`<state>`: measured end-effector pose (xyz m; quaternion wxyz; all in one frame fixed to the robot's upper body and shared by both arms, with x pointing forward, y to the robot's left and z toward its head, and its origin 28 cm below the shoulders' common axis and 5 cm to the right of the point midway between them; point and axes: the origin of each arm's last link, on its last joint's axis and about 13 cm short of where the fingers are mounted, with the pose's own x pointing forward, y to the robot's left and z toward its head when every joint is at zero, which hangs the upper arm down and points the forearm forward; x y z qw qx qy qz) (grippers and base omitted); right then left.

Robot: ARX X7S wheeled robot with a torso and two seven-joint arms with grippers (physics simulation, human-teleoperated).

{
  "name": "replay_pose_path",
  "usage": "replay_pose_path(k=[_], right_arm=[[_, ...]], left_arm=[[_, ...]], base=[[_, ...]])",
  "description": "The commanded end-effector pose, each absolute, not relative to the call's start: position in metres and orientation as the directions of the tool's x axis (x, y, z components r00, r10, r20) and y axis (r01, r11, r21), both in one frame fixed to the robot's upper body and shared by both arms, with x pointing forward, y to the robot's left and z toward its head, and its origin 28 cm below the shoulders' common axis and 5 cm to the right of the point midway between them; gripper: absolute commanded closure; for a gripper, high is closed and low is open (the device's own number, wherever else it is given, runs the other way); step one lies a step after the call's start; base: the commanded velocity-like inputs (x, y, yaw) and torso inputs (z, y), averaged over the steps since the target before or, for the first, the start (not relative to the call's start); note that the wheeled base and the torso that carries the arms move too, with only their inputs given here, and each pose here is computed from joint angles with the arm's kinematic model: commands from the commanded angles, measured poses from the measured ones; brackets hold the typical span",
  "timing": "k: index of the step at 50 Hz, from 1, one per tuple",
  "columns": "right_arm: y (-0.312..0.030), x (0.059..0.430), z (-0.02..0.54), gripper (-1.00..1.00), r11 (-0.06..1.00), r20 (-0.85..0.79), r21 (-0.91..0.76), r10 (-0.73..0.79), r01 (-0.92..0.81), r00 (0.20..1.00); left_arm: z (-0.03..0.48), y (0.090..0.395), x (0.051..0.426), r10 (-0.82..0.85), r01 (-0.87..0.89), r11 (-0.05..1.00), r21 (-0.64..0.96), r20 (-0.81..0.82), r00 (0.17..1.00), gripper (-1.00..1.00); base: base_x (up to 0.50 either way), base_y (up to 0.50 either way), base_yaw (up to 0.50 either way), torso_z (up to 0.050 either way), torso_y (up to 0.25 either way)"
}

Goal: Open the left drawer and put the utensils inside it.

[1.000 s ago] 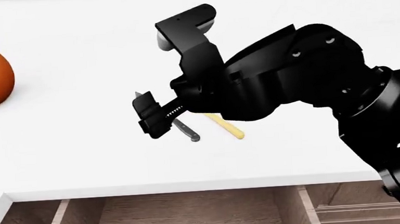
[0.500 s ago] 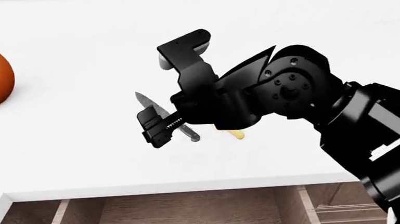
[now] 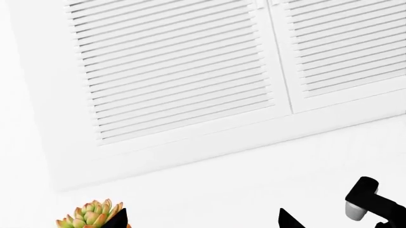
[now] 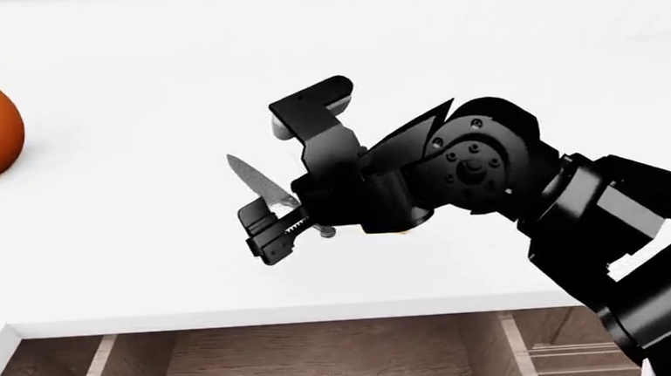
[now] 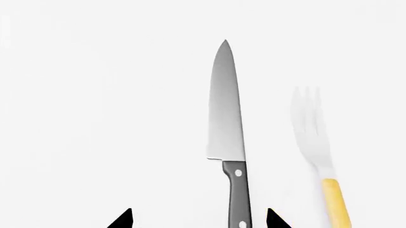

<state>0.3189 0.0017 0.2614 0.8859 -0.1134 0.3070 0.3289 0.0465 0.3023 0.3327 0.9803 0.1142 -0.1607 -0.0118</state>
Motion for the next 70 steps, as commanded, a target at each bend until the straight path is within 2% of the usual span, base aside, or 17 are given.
replay_pose_path(k=[1,15,33,66,67,70], right_arm=[[0.002,0.319,0.255,-1.00,0.758,-0.639,0.021,0.512,-0.652,0.575],[-0.001,0.320,0.250,-1.00,0.764,-0.654,0.082,0.526,-0.639,0.544],[-0.006,0.323,0.248,-1.00,0.801,-0.657,0.085,0.492,-0.593,0.571],[-0.010,0.323,0.233,-1.00,0.800,-0.720,0.117,0.476,-0.589,0.505],[-0.010,0.323,0.233,1.00,0.799,-0.721,0.116,0.476,-0.590,0.504],[-0.010,0.323,0.233,1.00,0.796,-0.722,0.111,0.477,-0.595,0.502]], left_arm=[[0.333,0.302,0.046,-0.059,-0.014,0.974,0.227,0.314,0.948,-1.00],[0.332,0.303,0.047,-0.058,-0.015,0.974,0.228,0.311,0.949,-1.00],[0.332,0.303,0.046,-0.058,-0.015,0.974,0.227,0.311,0.949,-1.00],[0.332,0.303,0.046,-0.056,-0.018,0.974,0.227,0.312,0.948,-1.00],[0.332,0.303,0.046,-0.056,-0.018,0.974,0.227,0.313,0.948,-1.00],[0.332,0.303,0.046,-0.056,-0.017,0.974,0.227,0.312,0.948,-1.00]], base=[[0.00,0.00,0.00,0.000,0.000],[0.00,0.00,0.00,0.000,0.000],[0.00,0.00,0.00,0.000,0.000],[0.00,0.00,0.00,0.000,0.000],[0.00,0.00,0.00,0.000,0.000],[0.00,0.00,0.00,0.000,0.000]])
